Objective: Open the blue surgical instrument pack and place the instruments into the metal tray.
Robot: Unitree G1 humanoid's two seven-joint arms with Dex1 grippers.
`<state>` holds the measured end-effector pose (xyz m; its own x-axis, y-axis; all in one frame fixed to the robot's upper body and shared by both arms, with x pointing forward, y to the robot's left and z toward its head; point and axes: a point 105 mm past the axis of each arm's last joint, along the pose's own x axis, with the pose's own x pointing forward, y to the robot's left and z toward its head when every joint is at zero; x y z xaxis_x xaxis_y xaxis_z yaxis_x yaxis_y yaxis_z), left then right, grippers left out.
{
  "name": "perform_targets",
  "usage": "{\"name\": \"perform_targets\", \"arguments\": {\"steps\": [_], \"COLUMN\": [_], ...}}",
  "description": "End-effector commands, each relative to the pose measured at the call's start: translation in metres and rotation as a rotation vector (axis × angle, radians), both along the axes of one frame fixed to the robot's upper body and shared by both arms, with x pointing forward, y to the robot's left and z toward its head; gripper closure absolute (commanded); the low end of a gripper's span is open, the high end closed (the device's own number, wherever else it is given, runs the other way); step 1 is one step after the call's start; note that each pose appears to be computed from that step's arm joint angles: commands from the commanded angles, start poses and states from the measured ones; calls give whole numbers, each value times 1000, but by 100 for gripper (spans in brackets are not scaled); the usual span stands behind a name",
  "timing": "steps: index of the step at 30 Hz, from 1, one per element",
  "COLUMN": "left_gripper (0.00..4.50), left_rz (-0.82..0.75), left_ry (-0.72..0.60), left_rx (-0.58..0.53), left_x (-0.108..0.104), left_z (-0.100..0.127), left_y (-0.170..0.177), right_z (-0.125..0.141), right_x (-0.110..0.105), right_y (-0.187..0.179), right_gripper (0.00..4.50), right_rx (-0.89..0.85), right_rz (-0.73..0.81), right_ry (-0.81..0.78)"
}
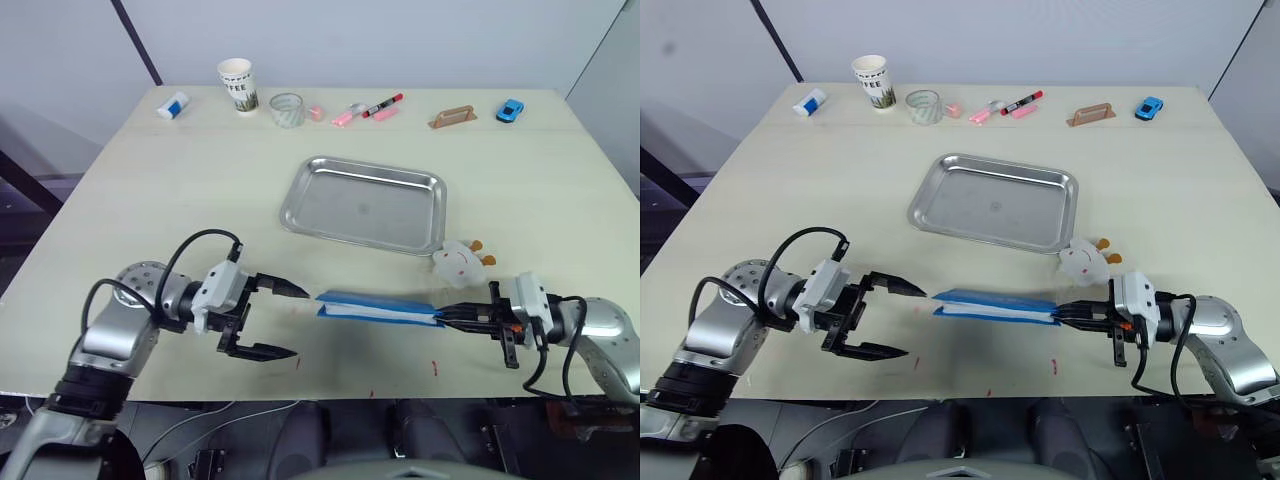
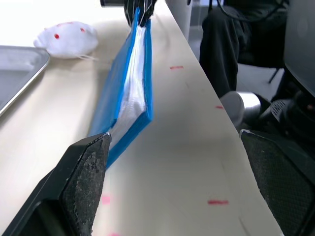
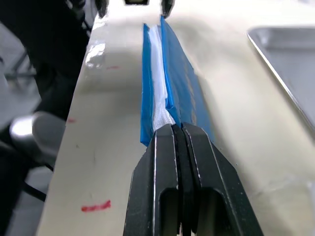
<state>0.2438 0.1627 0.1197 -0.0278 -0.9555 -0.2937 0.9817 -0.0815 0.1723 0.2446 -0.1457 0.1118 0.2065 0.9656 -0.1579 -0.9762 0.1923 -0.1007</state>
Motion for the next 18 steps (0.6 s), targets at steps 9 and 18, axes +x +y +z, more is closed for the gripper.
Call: {"name": "perform_targets", "arguments": {"steps": [9,18], "left_gripper": [0,0], "left_rz": [116,142], "left_ry": [-47,-31], "left_rx": [-180,-215], "left_x": [40,46], "left_z": [10,15], "left_y": [-18,-2], "right_z": [13,15], "right_x": [29,26], "right_y": [0,1], "right_gripper": [439,439], "right_rx": [31,24], "right_rz": [-55,19], "right_ry": [-6,-37]}}
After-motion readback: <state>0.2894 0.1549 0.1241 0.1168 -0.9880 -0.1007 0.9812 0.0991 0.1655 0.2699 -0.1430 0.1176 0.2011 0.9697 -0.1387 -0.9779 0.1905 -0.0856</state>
